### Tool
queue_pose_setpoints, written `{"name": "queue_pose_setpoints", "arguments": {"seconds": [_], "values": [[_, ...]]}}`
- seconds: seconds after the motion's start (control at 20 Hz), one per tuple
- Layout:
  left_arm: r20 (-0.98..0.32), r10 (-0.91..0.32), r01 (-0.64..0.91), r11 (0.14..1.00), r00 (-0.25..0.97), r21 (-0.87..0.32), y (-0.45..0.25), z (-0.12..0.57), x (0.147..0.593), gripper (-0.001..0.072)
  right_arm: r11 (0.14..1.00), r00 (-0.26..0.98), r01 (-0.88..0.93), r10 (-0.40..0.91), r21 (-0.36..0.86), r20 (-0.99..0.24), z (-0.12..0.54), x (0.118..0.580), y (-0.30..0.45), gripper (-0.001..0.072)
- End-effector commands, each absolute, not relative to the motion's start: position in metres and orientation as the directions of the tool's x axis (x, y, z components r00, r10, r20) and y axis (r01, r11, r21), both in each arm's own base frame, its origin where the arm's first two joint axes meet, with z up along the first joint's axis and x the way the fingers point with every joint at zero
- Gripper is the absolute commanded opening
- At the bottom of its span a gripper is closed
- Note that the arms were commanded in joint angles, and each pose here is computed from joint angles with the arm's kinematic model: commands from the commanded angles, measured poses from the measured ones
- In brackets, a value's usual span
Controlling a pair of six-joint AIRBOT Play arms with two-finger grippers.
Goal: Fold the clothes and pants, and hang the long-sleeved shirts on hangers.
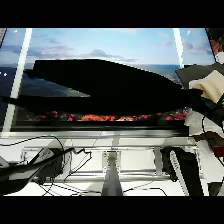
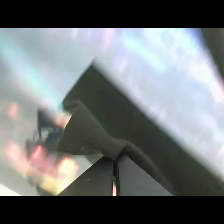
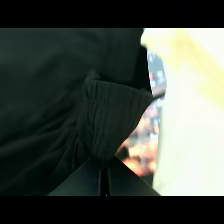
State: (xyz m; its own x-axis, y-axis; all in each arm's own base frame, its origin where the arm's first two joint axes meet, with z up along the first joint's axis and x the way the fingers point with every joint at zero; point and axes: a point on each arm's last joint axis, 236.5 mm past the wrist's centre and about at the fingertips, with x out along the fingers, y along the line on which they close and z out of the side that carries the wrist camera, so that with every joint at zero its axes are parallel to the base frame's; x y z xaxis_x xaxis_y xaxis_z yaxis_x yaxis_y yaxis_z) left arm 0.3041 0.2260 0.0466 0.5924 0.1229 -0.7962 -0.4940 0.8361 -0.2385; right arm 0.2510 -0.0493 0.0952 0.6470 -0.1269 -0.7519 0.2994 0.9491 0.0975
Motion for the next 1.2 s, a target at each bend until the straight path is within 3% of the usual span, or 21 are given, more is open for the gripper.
{"name": "queue_pose_setpoints", "arguments": {"seconds": [0.0, 0.3, 0.4, 0.65, 0.7, 0.75, 0.8, 1.05, 1.1, 1.15], "values": [[-0.694, 0.190, -0.478, 0.843, 0.694, -0.247, 0.223, 0.075, 0.373, 0.0004, 0.930, 0.720, 0.333, -0.145, 0.155, -0.678, 0.099, 0.299, -0.059, 0.0013], [-0.602, 0.139, -0.369, 0.887, 0.786, -0.277, 0.179, 0.068, 0.528, 0.0004, 0.841, 0.759, 0.433, -0.145, 0.325, -0.635, 0.061, 0.387, -0.075, 0.0014], [-0.576, 0.132, -0.362, 0.881, 0.807, -0.305, 0.173, 0.055, 0.565, 0.0005, 0.806, 0.790, 0.439, -0.136, 0.397, -0.598, 0.063, 0.419, -0.078, 0.0014], [-0.415, 0.194, -0.342, 0.883, 0.889, -0.321, 0.172, 0.057, 0.622, 0.0032, 0.805, 0.831, 0.415, -0.146, 0.424, -0.536, 0.061, 0.494, -0.093, 0.0029], [-0.405, 0.200, -0.343, 0.883, 0.892, -0.320, 0.172, 0.055, 0.625, 0.0322, 0.806, 0.845, 0.406, -0.151, 0.431, -0.512, 0.061, 0.505, -0.095, 0.0236], [-0.412, 0.194, -0.342, 0.882, 0.890, -0.325, 0.169, 0.052, 0.625, 0.0720, 0.806, 0.853, 0.400, -0.154, 0.436, -0.498, 0.060, 0.513, -0.097, 0.0574], [-0.433, 0.181, -0.340, 0.883, 0.883, -0.324, 0.167, 0.048, 0.623, 0.0720, 0.800, 0.850, 0.405, -0.151, 0.443, -0.504, 0.057, 0.515, -0.097, 0.0662], [-0.674, 0.086, -0.383, 0.871, 0.734, -0.306, 0.179, 0.022, 0.563, 0.0711, 0.796, 0.772, 0.452, -0.123, 0.403, -0.623, 0.032, 0.495, -0.090, 0.0671], [-0.731, 0.063, -0.407, 0.861, 0.680, -0.304, 0.186, 0.013, 0.543, 0.0655, 0.795, 0.757, 0.461, -0.119, 0.395, -0.643, 0.028, 0.491, -0.089, 0.0671], [-0.787, 0.031, -0.438, 0.844, 0.616, -0.309, 0.194, 0.002, 0.519, 0.0555, 0.794, 0.743, 0.468, -0.115, 0.388, -0.660, 0.024, 0.488, -0.088, 0.0671]]}}
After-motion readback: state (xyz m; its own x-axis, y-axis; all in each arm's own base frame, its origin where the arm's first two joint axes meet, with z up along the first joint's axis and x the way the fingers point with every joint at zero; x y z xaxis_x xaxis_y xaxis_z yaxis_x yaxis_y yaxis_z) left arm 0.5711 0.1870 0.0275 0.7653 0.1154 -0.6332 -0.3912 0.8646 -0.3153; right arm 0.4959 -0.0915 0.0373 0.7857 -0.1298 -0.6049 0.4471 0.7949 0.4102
